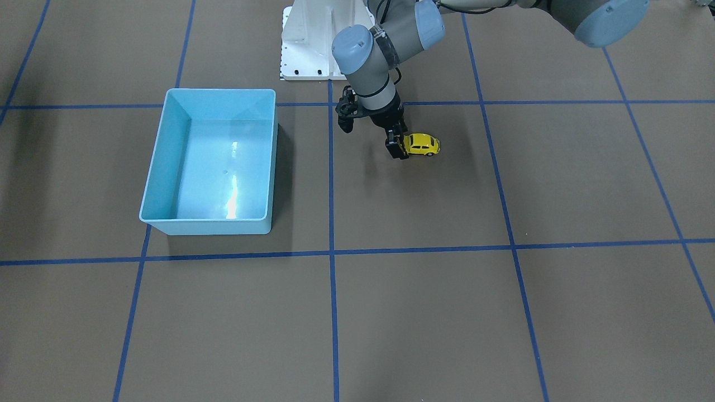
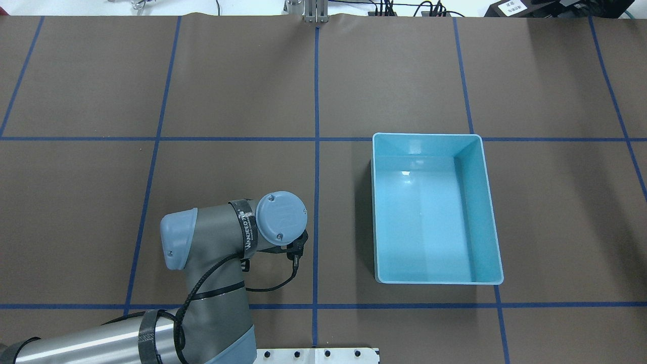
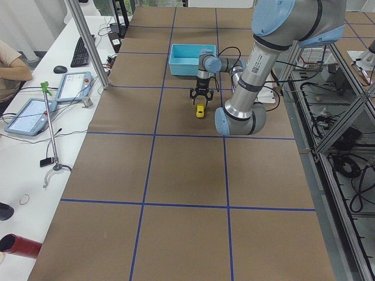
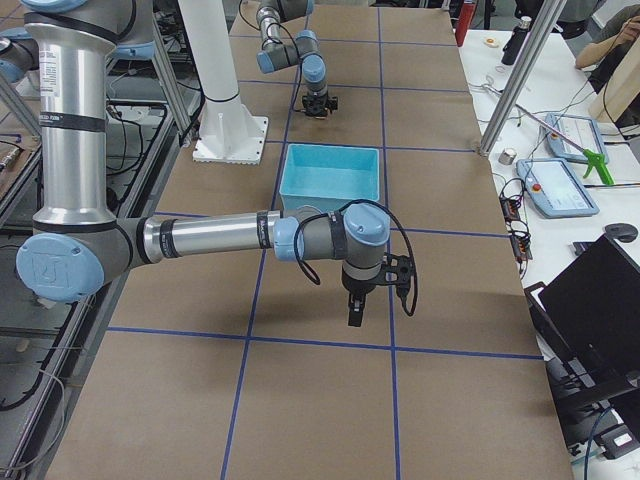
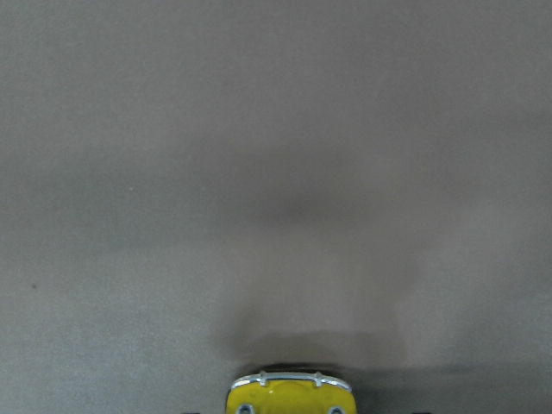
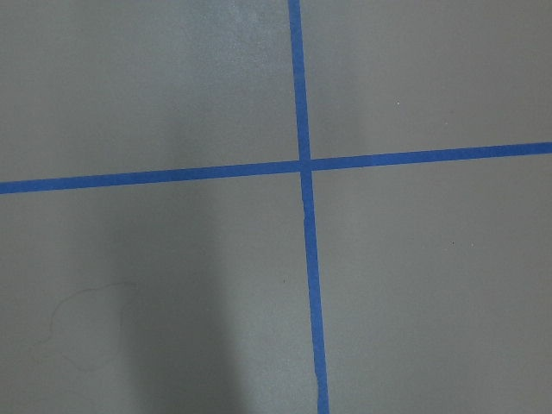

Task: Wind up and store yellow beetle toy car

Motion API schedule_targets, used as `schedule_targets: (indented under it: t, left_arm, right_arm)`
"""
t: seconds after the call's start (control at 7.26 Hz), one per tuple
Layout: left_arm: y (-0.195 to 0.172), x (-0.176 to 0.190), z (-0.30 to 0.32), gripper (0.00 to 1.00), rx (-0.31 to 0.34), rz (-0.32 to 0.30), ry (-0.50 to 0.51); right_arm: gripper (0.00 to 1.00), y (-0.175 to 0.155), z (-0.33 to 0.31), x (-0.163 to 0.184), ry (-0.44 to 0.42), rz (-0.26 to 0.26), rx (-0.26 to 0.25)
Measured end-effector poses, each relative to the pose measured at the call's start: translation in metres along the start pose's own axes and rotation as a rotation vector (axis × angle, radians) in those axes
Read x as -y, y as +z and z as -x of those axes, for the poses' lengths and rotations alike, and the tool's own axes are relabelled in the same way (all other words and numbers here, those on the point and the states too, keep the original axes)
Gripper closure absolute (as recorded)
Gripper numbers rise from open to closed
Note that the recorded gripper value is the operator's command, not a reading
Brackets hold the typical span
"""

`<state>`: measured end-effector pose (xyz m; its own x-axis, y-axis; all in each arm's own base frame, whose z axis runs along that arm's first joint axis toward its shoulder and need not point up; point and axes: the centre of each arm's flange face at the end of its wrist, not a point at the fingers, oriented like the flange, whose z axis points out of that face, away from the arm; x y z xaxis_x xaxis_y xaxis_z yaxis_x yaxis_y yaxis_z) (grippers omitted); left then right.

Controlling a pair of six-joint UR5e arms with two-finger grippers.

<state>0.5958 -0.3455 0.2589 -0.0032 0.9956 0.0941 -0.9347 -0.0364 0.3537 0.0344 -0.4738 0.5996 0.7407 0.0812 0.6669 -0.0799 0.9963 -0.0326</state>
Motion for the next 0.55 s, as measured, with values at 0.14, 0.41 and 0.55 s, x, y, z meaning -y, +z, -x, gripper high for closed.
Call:
schedule_targets:
  t: [0.14,0.41,0.55]
  left_arm:
    - [-0.0006,-0.0006,0.0023,0.29,0.003,-0.004,-0.003]
    - [-0.0006,-0.0005,0.0032,0.34,0.001,-0.009,-0.006]
    - [-0.0001,-0.0001,0.0031,0.34,-0.002,-0.011,-0.007]
  right_arm:
    - [0.00,-0.0001,0.0001,0.0000,0.000,0.000,0.000]
    - [0.00,0.0000,0.0001,0.0000,0.000,0.000,0.001]
    - [0.00,0.0001,0.0000,0.0000,0.000,0.000,0.000]
